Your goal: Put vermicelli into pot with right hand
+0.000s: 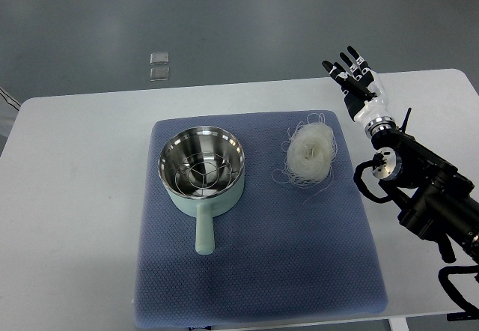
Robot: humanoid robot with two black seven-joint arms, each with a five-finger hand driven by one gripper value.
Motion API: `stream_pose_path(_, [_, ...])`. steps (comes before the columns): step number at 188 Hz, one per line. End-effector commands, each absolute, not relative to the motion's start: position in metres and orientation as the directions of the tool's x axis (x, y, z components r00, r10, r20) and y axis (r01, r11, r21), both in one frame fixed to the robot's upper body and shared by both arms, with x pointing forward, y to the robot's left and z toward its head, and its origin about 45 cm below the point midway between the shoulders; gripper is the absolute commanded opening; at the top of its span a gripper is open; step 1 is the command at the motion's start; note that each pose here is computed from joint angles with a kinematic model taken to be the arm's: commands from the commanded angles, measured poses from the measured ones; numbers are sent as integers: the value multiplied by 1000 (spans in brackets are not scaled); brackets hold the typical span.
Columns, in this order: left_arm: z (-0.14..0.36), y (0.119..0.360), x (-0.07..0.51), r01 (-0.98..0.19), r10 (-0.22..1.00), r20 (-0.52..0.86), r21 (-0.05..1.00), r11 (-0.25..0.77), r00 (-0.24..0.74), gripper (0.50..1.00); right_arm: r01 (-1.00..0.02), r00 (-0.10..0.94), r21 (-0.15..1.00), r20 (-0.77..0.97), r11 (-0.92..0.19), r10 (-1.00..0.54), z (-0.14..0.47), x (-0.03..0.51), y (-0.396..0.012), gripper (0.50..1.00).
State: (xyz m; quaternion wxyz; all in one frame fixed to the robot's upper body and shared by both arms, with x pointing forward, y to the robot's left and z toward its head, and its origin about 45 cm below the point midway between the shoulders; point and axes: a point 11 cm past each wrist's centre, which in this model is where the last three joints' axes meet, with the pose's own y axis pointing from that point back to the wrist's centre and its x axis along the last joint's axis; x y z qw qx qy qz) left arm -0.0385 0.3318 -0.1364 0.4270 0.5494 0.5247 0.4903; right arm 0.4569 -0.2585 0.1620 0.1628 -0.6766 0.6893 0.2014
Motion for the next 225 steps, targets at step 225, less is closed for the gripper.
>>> stream_pose_path(225, [-137, 332, -34, 150, 995, 90, 985, -84, -31, 1000, -955, 288, -22, 152, -295, -945, 207, 464, -264, 928])
